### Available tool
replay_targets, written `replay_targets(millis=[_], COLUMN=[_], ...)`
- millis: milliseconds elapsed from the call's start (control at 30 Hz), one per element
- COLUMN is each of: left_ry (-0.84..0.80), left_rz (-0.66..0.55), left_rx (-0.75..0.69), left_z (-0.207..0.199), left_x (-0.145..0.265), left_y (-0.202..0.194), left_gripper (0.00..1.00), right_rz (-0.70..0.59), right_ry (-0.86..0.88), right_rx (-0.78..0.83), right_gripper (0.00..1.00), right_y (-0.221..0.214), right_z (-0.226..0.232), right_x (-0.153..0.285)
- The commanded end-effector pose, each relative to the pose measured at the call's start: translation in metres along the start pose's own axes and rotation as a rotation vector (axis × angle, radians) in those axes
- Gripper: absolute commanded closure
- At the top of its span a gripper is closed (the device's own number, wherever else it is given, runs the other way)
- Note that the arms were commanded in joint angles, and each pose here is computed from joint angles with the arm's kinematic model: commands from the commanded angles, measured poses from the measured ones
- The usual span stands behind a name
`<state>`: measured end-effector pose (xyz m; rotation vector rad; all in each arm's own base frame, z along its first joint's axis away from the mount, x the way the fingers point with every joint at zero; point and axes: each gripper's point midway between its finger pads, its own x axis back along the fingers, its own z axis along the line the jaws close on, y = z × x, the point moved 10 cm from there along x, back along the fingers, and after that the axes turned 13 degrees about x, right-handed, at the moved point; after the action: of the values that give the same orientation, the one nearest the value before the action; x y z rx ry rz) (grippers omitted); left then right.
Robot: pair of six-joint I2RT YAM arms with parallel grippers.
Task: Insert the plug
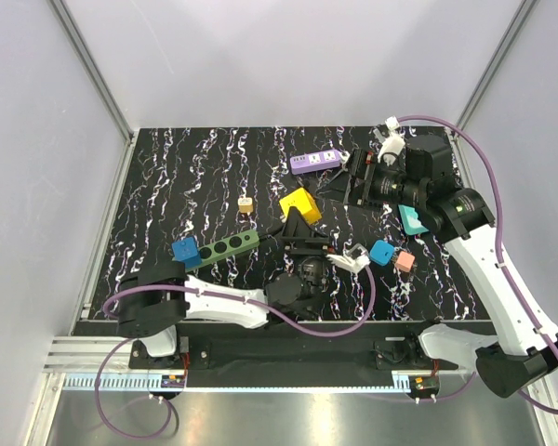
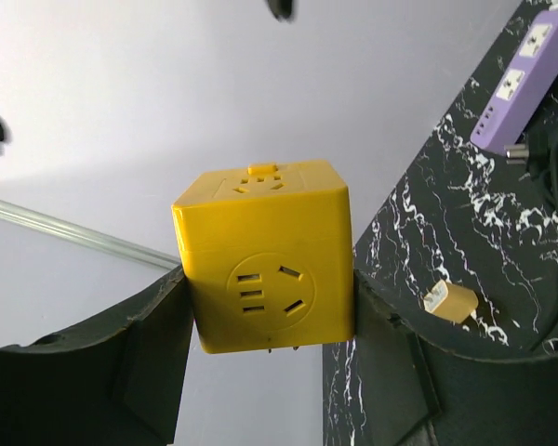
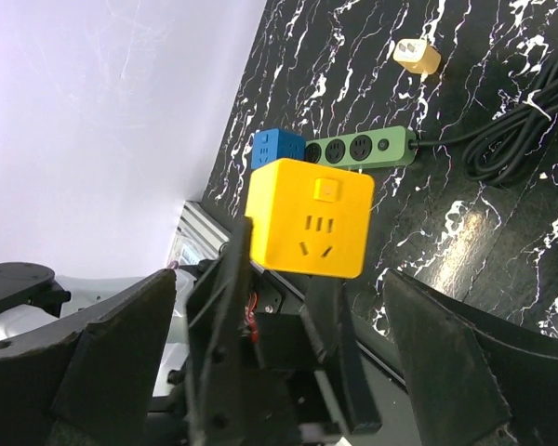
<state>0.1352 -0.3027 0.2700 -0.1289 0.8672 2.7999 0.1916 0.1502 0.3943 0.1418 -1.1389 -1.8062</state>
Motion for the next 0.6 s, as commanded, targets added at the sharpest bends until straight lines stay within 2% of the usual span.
replay_targets(millis=[0,233,433,567], left_ry=[0.188,0.162,0.158,0.154], left_rz=[-0.080,-0.175,-0.196,-0.213], left_rx=[0.459,0.441,0.461,0.467], left_z=[0.058,0.064,0.073,0.075], left_x=[0.004,0.020,0.027,0.029], left_y=[0.018,0.042,0.053,0.057], left_gripper=[1.00,1.00,1.00,1.00], right_rz=[-0.025,0.027,0.090,0.092], right_ry=[0.039,0.164,0.196,0.194], right_rx=[0.042,0.093,0.005,-0.003], right_gripper=[0.00,0.00,0.01,0.10], right_y=[0.003,0.008,-0.001,-0.009], right_z=[0.003,0.008,0.006,0.005], right_x=[0.002,-0.004,-0.008,-0.004])
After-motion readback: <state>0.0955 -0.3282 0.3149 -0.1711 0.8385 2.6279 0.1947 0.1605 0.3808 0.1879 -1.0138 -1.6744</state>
